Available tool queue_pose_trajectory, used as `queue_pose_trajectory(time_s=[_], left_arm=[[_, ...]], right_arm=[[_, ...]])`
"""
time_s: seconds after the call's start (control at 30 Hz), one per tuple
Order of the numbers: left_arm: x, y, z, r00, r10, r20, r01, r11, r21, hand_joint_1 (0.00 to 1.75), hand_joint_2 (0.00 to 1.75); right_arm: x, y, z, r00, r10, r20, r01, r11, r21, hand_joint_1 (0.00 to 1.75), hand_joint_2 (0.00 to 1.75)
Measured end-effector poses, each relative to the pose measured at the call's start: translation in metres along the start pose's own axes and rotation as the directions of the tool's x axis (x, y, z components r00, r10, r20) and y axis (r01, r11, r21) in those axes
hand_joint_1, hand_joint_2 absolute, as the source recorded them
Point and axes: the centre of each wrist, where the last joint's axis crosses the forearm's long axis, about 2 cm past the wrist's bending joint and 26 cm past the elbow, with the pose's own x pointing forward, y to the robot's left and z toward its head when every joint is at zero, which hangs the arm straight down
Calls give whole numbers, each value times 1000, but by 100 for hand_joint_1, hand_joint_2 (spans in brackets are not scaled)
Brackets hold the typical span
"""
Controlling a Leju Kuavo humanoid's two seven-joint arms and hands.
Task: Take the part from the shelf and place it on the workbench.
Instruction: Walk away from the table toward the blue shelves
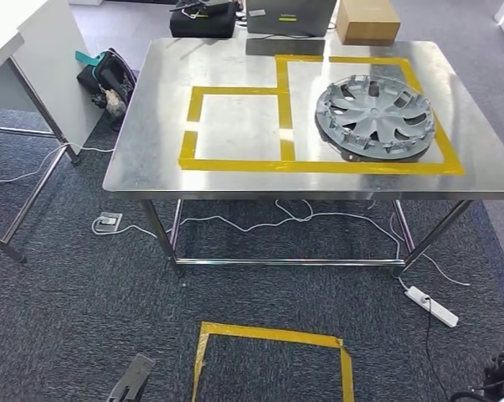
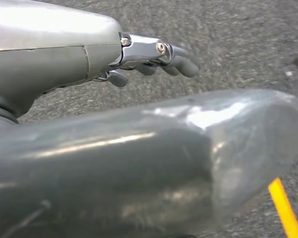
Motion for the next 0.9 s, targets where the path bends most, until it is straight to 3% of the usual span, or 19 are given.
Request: queue_pose_trajectory(time_s=[0.67, 0.9], left_arm=[[0, 5, -1, 1000, -24, 14, 24, 1000, 15, 0, 0], [0, 5, -1, 999, -31, 18, 30, 999, 16, 0, 0]], right_arm=[[1, -2, 2, 1000, 8, 5, -8, 1000, 0, 0, 0], [0, -3, 5, 996, -66, -52, 65, 998, -21, 0, 0]])
